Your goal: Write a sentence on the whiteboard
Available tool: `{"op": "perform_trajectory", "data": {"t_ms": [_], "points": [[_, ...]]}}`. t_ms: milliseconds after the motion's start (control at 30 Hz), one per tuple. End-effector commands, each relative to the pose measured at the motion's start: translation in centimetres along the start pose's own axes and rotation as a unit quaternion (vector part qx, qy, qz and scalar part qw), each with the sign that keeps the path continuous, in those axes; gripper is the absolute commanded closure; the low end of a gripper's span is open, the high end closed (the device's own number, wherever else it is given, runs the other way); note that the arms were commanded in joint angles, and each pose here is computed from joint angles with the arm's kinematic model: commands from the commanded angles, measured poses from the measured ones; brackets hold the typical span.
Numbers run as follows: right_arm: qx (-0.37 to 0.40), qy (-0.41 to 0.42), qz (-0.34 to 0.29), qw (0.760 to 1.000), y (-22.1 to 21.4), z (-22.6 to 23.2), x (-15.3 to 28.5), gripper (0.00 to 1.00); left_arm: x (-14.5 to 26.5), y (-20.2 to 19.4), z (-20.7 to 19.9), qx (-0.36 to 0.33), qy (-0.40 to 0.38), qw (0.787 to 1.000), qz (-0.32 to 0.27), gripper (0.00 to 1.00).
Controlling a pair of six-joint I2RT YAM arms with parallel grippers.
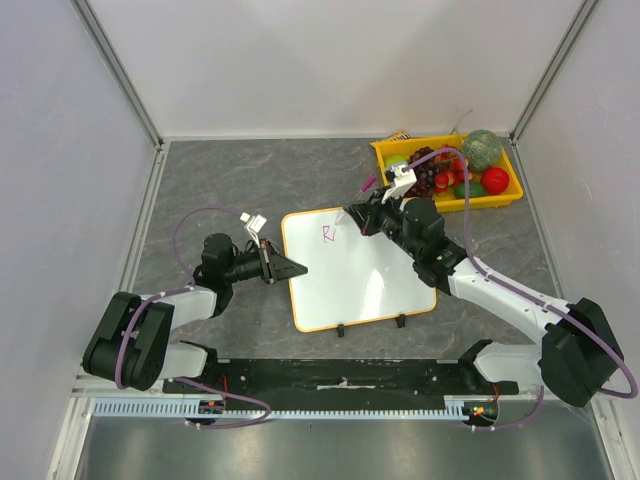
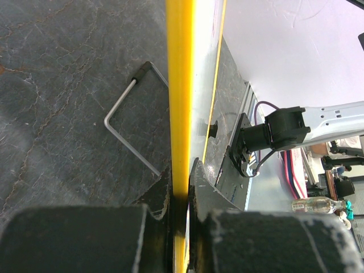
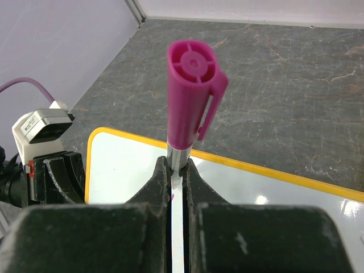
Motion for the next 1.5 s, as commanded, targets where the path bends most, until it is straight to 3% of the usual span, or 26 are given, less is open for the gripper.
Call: {"op": "perform_trajectory", "data": {"t_ms": [0, 300, 667, 1467], "points": [[0.001, 0.000, -0.040, 0.999, 2.0, 0.3, -0.9, 1.00, 0.3, -1.8, 4.3, -0.025, 0.104, 0.994, 0.012, 0.98], [0.004, -0.016, -0.016, 1.000, 0.2, -1.0, -1.2, 1.00, 0.3, -1.7, 4.3, -0.025, 0.105, 0.994, 0.011, 0.98], [0.005, 0.007, -0.040, 0.999, 2.2, 0.2, 0.3, 1.00, 0.3, -1.7, 4.3, -0.024, 0.105, 0.994, 0.012, 0.98], [0.014, -0.014, -0.009, 1.000, -0.1, -1.4, 0.7, 1.00, 0.3, -1.7, 4.3, -0.027, 0.105, 0.994, 0.010, 0.98]]}}
Point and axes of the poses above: each gripper's point midway between its finger pads, its own x axis back along the fingers, its own z axis along the line the jaws close on, y = z × x, the point moved 3 cm from there along x, back along the fingers, and after that the axes turned 7 degrees about -x, right-handed, at the moved point
